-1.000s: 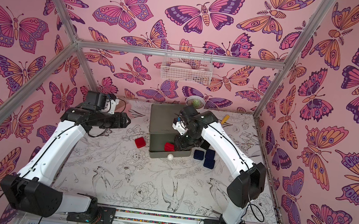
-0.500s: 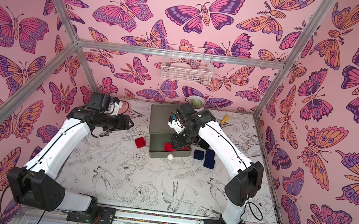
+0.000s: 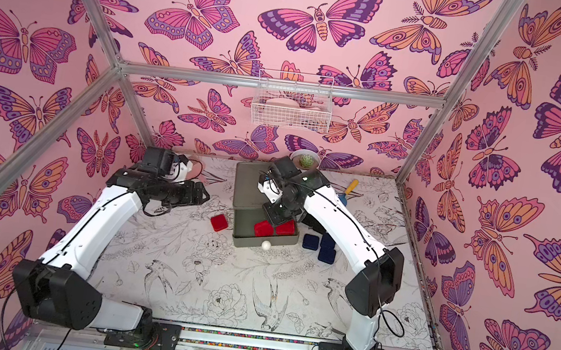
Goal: Place the brooch boxes into the drawer by color
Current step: Adjust the brooch box in the drawer, then pick up the brooch box from the center of the board.
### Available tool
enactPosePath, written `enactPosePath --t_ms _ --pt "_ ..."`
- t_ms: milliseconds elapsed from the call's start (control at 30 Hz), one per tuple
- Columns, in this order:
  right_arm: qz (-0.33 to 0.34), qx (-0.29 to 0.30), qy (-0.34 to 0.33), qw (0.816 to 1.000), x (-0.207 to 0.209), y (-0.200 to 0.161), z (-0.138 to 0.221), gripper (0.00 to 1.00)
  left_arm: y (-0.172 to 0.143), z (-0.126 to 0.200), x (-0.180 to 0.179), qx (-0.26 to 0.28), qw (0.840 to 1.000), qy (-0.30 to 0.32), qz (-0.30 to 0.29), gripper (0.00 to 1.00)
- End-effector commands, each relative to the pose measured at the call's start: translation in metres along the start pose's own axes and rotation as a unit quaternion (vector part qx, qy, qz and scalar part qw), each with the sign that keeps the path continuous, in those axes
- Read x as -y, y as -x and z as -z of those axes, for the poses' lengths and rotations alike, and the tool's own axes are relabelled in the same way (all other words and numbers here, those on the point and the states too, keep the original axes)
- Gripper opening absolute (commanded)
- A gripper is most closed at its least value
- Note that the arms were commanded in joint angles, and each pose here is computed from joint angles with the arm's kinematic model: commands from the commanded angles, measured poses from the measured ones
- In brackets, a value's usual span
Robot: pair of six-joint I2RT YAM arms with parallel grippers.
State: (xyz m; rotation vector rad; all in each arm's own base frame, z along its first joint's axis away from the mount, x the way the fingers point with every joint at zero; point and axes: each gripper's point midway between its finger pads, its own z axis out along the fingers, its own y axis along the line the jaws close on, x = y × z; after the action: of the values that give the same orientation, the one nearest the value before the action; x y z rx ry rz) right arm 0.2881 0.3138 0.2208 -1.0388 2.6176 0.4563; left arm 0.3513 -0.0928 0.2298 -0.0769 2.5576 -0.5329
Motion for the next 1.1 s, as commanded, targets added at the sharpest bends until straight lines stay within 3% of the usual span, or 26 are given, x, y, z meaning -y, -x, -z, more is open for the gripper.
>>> enactPosePath --t_ms 0,100,200,267,567,800,900,1067 --pt "-0.006 0.001 -0.013 1.000 0.004 0.008 -0.010 0.13 -0.009 -0.006 -0.003 -0.021 1.000 -0.003 0.000 0.80" --pt "-0.005 -0.008 -0.009 1.000 0.002 0.005 -0.017 0.15 -0.010 -0.007 -0.005 -0.021 1.000 0.000 -0.002 0.81" --pt "-0.009 0.005 -0.011 1.000 0.001 0.010 -0.019 0.26 -0.010 -0.007 -0.006 -0.021 1.000 0.002 -0.002 0.81" --pt "-0.012 0.024 -0.013 1.000 0.001 0.016 -0.012 0.28 -0.011 -0.008 -0.007 -0.022 1.000 0.004 -0.002 0.81" --pt "-0.008 0.202 -0.025 0.979 -0.005 0.052 0.068 0.48 -0.024 -0.013 -0.023 -0.038 0.998 0.040 0.013 0.84" --pt "-0.022 0.271 -0.039 0.961 0.002 0.058 0.114 0.54 -0.058 -0.067 -0.044 -0.135 0.982 0.059 0.117 0.84" --pt "-0.030 0.279 -0.039 0.959 0.005 0.057 0.121 0.54 -0.058 -0.095 -0.046 -0.172 0.971 0.056 0.154 0.87" --pt "-0.039 0.280 -0.046 0.958 0.013 0.050 0.126 0.55 -0.047 -0.133 -0.050 -0.190 0.964 0.082 0.165 0.89"
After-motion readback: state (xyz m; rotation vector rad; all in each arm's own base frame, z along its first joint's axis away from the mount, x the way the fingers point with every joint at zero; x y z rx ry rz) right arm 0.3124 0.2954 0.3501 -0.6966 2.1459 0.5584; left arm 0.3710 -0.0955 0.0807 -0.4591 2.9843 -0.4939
